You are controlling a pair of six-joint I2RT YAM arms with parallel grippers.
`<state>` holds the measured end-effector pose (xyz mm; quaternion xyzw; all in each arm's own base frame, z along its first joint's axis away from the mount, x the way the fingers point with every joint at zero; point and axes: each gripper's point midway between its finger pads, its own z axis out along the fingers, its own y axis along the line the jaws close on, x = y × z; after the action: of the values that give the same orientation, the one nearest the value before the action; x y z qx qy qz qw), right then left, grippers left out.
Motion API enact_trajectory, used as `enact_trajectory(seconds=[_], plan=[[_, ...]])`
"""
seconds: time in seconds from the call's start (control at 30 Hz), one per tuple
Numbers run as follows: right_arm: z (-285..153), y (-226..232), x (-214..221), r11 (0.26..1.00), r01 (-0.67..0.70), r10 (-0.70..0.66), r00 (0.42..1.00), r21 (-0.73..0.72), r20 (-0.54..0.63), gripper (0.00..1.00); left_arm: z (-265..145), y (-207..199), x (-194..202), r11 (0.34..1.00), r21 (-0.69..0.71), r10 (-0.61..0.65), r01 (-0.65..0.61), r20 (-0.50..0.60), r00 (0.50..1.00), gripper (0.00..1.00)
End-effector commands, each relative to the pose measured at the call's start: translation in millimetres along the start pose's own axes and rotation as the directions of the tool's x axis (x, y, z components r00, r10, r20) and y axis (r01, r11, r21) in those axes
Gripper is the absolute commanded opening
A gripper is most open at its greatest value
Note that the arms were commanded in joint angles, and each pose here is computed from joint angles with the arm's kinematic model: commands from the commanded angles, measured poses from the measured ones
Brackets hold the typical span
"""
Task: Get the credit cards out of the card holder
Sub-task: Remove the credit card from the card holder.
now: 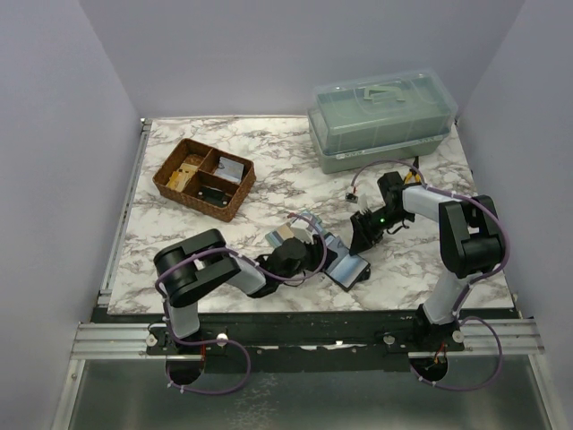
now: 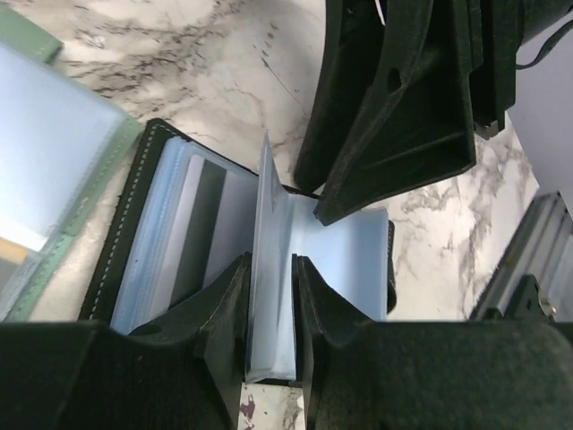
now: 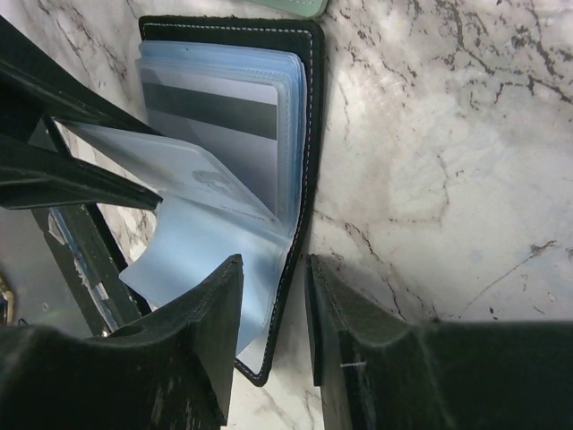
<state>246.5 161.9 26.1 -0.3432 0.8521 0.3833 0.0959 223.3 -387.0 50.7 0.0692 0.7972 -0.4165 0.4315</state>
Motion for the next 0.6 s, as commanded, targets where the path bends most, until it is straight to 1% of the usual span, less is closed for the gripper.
enact_trajectory(seconds=[0.0, 0.13, 0.3, 0.37, 0.43, 0.47, 0.57], plan=[[-2, -3, 1, 0.998, 0.049, -0.049, 0.999, 0.046, -0.004, 0.4, -4, -19, 7, 0.995, 0.093, -0.008, 0.026, -0.182, 0.983, 0.29], [-2, -3, 1, 0.997, 0.06, -0.059, 0.998, 0.054, -0.01, 0.4, -1, -20, 7, 0.994, 0.092, -0.037, 0.064, -0.275, 0.961, 0.29], [-2, -2, 0, 0.996, 0.063, -0.063, 0.998, 0.058, -0.005, 0.41, 4, -5, 10, 0.997, -0.013, -0.072, 0.072, -0.353, 0.933, 0.27], [-2, -2, -1, 0.996, 0.065, -0.065, 0.998, 0.062, -0.005, 0.41, 6, -1, 13, 0.997, -0.046, -0.07, 0.056, -0.389, 0.919, 0.21], [-3, -2, -1, 0.995, 0.069, -0.069, 0.998, 0.07, -0.004, 0.41, 7, 0, 15, 0.997, -0.048, -0.07, 0.055, -0.412, 0.908, 0.05], [-4, -2, -1, 0.995, 0.07, -0.07, 0.998, 0.074, -0.003, 0.41, 7, -2, 15, 0.997, -0.041, -0.071, 0.059, -0.422, 0.904, 0.0], [-9, -3, -5, 0.991, 0.082, -0.083, 0.997, 0.105, 0.004, 0.42, 7, -5, 7, 0.997, -0.044, -0.078, 0.066, -0.41, 0.909, 0.0]])
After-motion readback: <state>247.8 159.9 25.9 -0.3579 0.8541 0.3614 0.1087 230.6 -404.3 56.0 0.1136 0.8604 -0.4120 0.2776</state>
